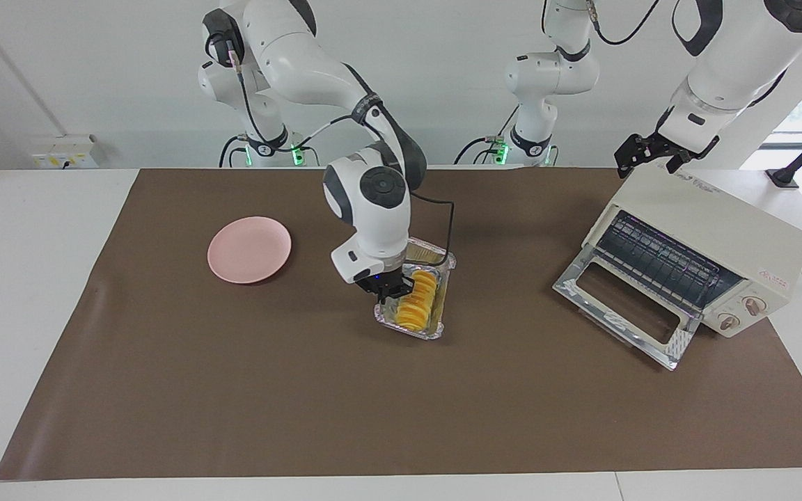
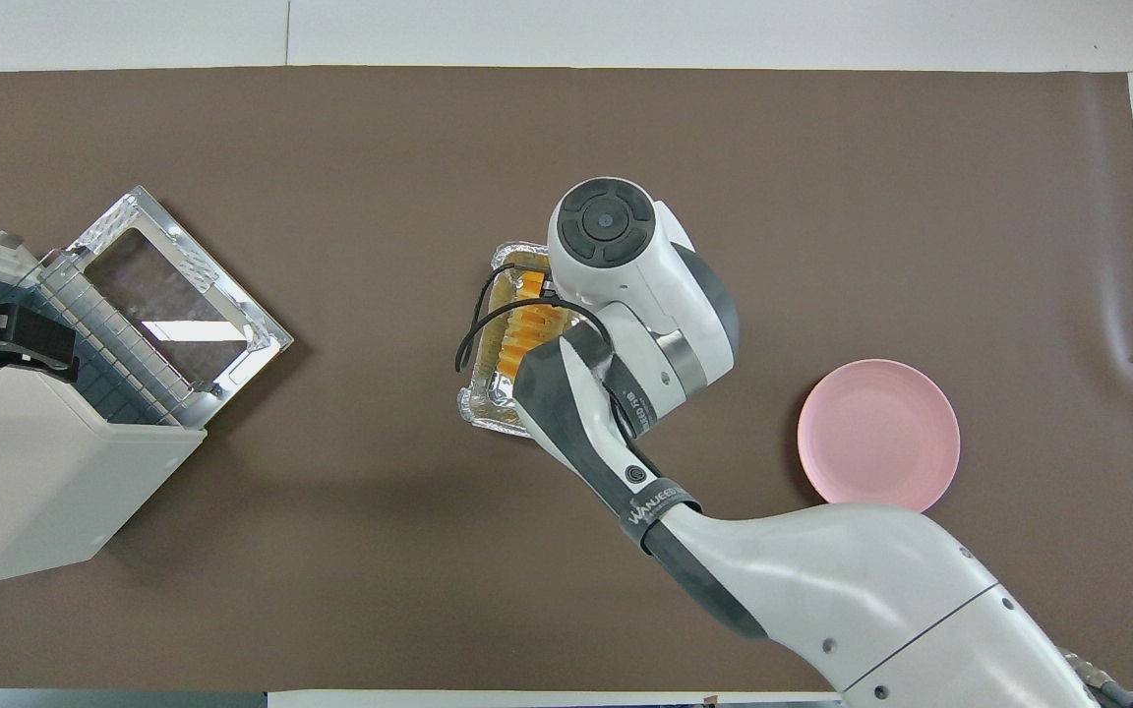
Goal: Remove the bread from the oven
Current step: 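Slide the foil tray with the right gripper toward the pink plate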
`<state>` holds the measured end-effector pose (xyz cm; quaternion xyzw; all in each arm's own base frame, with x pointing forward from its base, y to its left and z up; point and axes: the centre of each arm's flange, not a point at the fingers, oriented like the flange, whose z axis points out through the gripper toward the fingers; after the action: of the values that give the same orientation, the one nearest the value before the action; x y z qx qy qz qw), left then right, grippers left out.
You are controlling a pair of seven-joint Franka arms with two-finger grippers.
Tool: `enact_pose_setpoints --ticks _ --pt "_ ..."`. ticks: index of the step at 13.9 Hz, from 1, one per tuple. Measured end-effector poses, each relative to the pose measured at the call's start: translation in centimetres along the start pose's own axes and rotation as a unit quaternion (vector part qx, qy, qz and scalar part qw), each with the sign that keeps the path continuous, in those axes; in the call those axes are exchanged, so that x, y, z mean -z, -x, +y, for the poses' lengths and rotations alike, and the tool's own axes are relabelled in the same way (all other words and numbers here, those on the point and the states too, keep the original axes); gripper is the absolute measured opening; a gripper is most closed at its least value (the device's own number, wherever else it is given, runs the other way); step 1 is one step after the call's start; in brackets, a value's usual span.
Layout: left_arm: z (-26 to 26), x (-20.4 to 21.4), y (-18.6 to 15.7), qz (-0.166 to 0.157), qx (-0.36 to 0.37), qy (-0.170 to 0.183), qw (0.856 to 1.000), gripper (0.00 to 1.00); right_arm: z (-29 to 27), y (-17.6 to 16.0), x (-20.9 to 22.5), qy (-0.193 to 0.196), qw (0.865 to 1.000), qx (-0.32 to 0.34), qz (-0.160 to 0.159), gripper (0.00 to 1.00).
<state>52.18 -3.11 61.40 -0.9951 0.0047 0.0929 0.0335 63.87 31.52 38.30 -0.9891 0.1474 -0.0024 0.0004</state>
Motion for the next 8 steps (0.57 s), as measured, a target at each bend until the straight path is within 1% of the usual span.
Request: enact_pose_setpoints --ticks 2,4,6,8 --pt "0.0 0.0 0.0 0.0 0.0 0.0 1.0 1.0 4.5 -4.4 1.4 -0.017 1.0 0.005 -0.002 0.02" --pt "0.0 0.0 0.0 0.0 0.0 0.0 1.0 1.0 9.6 -8.2 1.2 -0.018 1.0 0.017 -0.002 0.02" --pt "0.0 0.0 0.0 0.0 0.0 0.0 1.0 1.0 13.9 -10.9 0.5 -0.018 0.999 0.037 -0.005 0.02" --pt "0.0 0.0 0.0 0.0 0.0 0.0 1.0 1.0 17.4 -12.8 -0.2 -0.018 0.998 0.053 -0.005 0.02"
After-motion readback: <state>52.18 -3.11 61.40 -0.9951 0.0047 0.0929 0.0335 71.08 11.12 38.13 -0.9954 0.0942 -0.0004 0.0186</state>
